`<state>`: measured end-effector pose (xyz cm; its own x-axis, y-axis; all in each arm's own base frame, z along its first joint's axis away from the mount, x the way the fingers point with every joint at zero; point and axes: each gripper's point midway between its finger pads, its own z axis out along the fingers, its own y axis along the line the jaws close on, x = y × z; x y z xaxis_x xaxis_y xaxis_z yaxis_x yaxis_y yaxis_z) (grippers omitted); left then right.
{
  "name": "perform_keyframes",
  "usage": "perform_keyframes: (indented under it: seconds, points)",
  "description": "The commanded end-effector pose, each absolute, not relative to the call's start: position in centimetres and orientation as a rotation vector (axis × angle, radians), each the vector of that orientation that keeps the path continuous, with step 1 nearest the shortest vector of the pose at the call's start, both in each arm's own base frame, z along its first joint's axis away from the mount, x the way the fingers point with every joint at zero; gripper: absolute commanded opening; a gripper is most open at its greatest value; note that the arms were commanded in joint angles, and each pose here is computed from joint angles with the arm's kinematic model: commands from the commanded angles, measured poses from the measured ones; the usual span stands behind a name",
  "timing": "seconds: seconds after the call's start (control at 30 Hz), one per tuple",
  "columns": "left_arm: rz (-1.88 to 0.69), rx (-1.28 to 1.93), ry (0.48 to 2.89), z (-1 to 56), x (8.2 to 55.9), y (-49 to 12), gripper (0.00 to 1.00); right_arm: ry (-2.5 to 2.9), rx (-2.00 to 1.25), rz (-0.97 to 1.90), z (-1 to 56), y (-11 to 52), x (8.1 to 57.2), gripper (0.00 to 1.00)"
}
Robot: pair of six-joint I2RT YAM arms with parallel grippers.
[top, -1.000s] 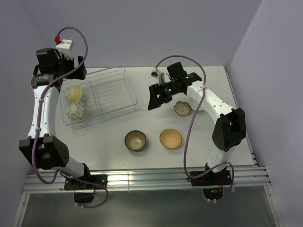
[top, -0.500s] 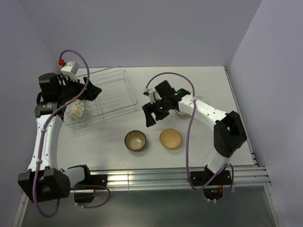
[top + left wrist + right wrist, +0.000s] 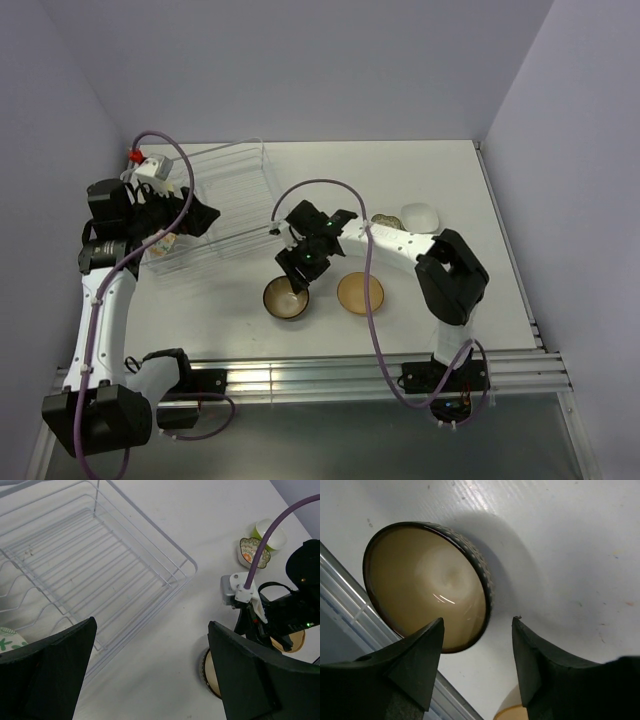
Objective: Load the bowls into the dish rack
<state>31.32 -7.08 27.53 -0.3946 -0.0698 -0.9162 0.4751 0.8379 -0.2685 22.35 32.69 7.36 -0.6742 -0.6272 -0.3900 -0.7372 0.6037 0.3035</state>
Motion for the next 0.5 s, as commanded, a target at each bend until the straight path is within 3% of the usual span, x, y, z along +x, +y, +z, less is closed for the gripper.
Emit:
perform_keyframes:
  seconds: [0.0, 0.33, 0.43, 0.47]
  points:
    - [-0.634, 0.324, 1.872, 27.7, 30.6, -7.6, 0.99, 2.541, -1.15, 0.649, 7.6, 34.5, 23.2, 0.59]
    - [-0.644, 0.314, 1.886, 27.0, 30.4, -7.7, 0.99, 2.573, -1.197, 0.632, 5.2, 35.3, 22.5, 0.52]
    - [-0.644, 0.313, 1.885, 26.9, 30.4, -7.7, 1.0, 2.581, -1.209, 0.644, 4.7, 35.3, 22.2, 0.42]
    - [-0.645, 0.31, 1.891, 26.8, 30.4, -7.7, 0.99, 2.585, -1.211, 0.648, 4.7, 35.4, 22.0, 0.34]
